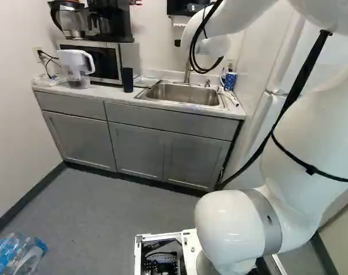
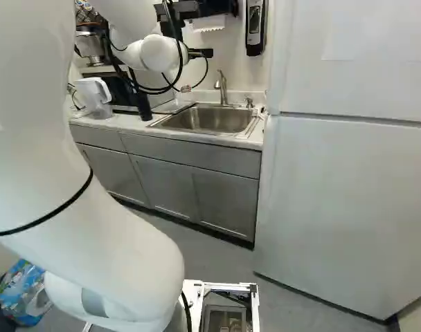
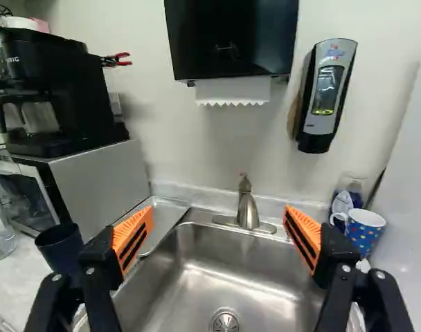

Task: Rinse the cup and place it in the tray

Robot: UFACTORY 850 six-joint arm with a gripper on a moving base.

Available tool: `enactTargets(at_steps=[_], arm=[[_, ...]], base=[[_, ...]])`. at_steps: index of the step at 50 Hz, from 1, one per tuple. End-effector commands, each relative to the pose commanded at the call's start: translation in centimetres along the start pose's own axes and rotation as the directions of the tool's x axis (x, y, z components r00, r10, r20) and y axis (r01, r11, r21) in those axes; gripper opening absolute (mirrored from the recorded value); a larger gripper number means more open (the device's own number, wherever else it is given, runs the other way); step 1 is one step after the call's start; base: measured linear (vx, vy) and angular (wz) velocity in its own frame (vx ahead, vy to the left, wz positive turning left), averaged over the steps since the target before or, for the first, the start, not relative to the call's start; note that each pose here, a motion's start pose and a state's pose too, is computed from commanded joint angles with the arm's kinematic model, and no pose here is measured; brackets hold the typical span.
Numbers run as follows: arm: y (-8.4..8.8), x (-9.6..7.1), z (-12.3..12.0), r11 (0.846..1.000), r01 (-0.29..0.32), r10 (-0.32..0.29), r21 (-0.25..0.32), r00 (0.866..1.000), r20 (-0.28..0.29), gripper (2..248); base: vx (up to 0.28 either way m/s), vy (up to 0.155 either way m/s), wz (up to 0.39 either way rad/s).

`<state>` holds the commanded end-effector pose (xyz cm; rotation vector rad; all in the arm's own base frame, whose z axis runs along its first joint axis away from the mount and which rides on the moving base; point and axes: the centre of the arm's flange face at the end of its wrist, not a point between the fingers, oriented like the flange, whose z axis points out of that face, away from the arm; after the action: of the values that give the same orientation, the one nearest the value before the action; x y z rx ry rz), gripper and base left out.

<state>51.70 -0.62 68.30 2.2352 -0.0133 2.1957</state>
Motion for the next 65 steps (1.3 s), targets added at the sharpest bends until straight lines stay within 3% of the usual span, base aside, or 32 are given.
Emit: enactTargets(at_steps=[43,65], arm=[[0.00,0.00,0.00,1.000,0.000,0.000,0.000,1.000,0.000,247],[0.00,0.00,0.00,1.000,0.000,0.000,0.000,1.000,0.000,247]], base=[[0.182,0.014,0.059],[0.076,0.002,0.008]])
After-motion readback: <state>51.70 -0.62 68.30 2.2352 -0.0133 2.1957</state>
